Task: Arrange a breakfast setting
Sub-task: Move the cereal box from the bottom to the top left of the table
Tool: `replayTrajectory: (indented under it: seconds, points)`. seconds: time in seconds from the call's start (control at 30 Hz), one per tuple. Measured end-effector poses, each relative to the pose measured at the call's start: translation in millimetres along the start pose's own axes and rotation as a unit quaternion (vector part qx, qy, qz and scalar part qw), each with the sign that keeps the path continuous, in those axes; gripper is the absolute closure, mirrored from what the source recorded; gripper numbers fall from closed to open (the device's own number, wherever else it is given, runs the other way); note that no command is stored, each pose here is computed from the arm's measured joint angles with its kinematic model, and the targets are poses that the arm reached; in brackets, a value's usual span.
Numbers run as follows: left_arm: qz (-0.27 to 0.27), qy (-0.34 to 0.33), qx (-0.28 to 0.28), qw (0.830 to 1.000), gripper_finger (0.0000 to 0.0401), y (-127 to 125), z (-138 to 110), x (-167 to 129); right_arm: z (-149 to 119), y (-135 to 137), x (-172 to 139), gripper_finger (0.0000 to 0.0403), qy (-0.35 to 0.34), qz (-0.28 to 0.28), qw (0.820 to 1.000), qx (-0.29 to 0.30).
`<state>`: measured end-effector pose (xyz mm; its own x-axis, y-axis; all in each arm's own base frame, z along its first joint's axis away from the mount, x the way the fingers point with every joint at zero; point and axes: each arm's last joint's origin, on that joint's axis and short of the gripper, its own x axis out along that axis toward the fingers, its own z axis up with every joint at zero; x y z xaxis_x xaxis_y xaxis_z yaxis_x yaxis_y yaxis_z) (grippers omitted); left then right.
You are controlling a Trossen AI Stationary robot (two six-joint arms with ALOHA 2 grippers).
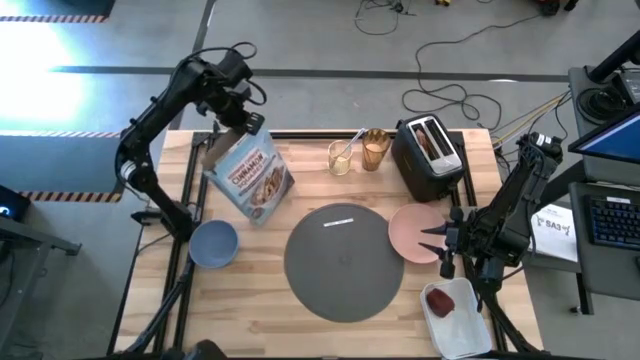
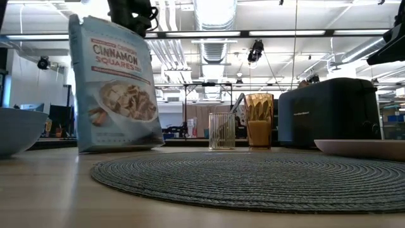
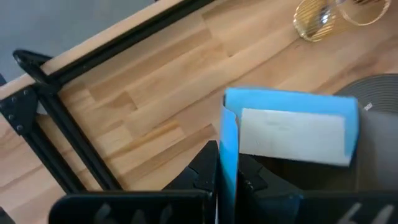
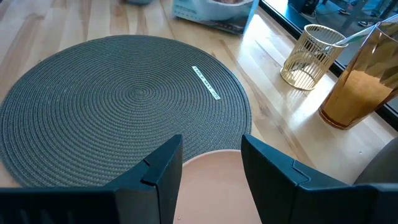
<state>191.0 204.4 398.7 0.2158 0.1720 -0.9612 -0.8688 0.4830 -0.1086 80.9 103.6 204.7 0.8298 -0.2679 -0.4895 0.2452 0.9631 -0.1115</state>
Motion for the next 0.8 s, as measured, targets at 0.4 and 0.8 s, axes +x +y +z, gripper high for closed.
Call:
replayTrajectory:
  seconds: [0.4,0.8]
  points:
    - [0.019,-0.048,-0.006,0.999,0.0401,2.5,-6.3,-23.6,0.0,0.0,0.0,0.0248,0.0,0.0,1.0,0.0]
    - [0.038,-0.071,-0.023,0.996,0.0401,12.6,-3.8,-32.9,0.0,0.0,0.0,0.0248,0.0,0.0,1.0,0.0]
